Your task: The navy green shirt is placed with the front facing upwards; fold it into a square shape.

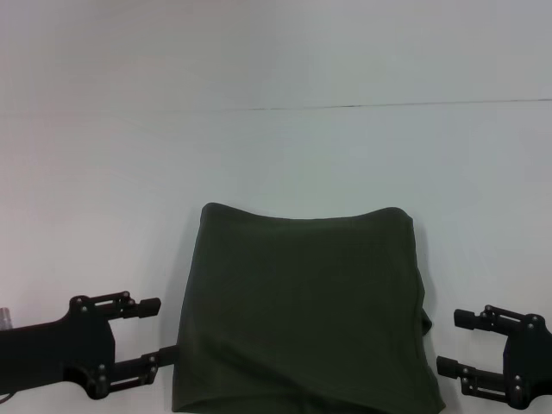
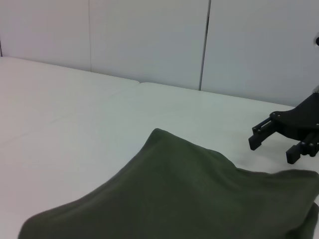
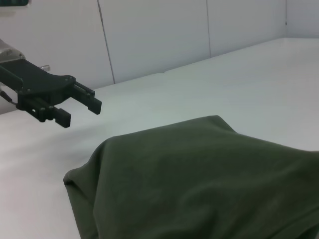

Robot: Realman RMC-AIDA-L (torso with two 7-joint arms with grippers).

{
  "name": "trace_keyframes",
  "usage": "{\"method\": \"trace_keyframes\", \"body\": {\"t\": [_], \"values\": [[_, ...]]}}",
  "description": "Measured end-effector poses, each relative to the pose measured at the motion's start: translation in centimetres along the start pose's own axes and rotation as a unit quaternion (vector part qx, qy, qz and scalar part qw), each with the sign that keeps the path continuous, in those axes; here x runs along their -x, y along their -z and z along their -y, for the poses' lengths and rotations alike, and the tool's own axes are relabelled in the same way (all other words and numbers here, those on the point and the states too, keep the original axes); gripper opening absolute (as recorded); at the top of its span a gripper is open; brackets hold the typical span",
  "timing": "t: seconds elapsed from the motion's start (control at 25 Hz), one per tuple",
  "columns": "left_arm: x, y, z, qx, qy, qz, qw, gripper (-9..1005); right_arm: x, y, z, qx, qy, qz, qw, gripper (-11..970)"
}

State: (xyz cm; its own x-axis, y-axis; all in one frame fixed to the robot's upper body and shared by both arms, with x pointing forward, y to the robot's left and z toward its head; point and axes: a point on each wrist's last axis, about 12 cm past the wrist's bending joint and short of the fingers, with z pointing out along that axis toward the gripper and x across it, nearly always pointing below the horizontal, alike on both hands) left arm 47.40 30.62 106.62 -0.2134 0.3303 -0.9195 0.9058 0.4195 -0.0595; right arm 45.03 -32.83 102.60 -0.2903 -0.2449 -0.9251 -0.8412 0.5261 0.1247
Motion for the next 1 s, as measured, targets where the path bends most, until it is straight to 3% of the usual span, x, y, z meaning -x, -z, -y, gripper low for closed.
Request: {"method": "trace_keyframes", "body": {"t": [0.32, 0.52, 1.0], "values": [[0.15, 0.41, -0.18, 0.014, 0.003, 0.015, 1.0, 669, 0.16, -0.07, 0.1, -0.001, 0.0, 0.004, 1.0, 776], [0.01, 0.51, -0.25, 0.017, -0.001, 0.008, 1.0, 841, 0.23, -0.07, 0.15, -0.002, 0.0, 0.005, 1.0, 776], [-0.56, 0.51, -0.24, 0.026, 0.001, -0.004, 1.0, 841, 0.39, -0.24, 0.28, 0.001, 0.004, 0.004, 1.0, 776]]}}
